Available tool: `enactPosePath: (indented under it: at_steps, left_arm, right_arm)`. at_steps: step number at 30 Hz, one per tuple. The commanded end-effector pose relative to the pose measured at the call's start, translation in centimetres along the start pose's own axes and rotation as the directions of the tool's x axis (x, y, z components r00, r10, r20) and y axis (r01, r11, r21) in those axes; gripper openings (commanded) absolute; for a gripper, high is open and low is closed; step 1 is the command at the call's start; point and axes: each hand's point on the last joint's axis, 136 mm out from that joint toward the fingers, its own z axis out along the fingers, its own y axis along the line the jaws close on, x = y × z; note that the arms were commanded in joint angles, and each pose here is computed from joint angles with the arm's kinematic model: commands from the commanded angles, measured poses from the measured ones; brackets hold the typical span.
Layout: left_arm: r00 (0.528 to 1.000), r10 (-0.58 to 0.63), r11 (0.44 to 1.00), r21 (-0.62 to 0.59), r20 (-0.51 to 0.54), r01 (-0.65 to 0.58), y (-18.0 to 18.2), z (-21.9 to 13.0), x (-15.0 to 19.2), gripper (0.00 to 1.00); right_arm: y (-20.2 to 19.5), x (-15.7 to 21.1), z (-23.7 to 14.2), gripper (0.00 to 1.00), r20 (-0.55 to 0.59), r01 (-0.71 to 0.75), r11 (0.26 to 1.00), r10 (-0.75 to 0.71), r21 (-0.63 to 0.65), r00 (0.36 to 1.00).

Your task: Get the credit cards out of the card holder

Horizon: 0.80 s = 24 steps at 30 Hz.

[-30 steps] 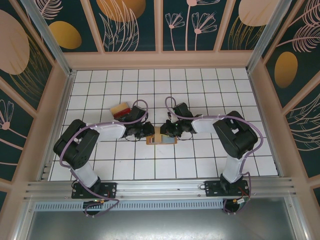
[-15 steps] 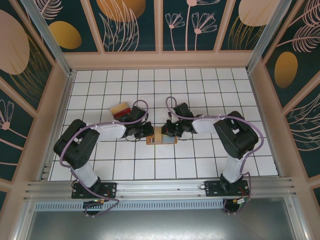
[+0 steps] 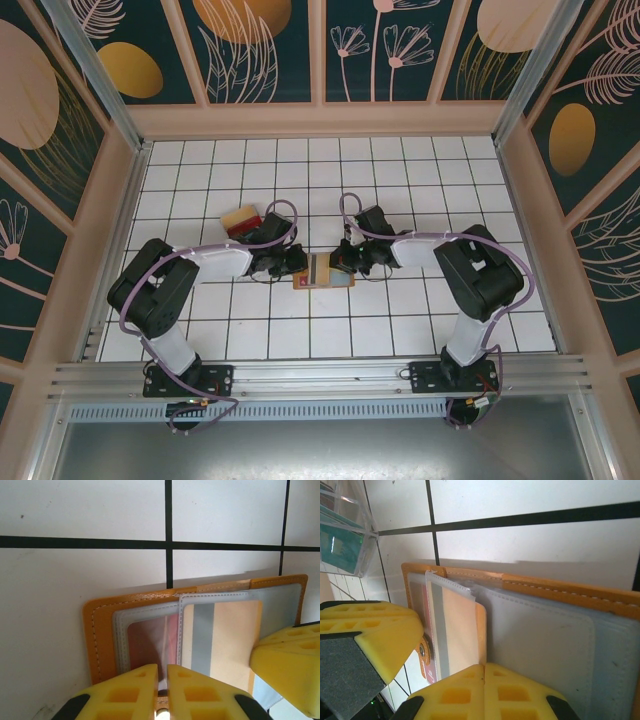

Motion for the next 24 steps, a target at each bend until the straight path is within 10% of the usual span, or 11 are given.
enactPosePath:
  at_steps: [1,7,24]
  left_arm:
    - [1.0,0.005,0.999,-0.035,-0.025,-0.006,0.73,0.18,0.5,0.2]
    - [0.999,-0.001,0.999,-0.038,-0.033,-0.001,1.01,0.36,0.76,0.19]
    - [0.999,-0.014,0.998,-0.057,-0.05,0.012,1.51,0.71,1.15,0.2]
  right_arm:
    - [0.39,-0.06,-0.13,0.0,0.002,0.01,1.0,-0.01,-0.013,1.0]
    - [0.65,0.03,-0.04,0.16,-0.001,0.018,1.0,-0.018,-0.018,1.0]
    - [1.29,0.52,0.68,0.12,-0.028,0.036,0.999,-0.037,-0.037,0.999]
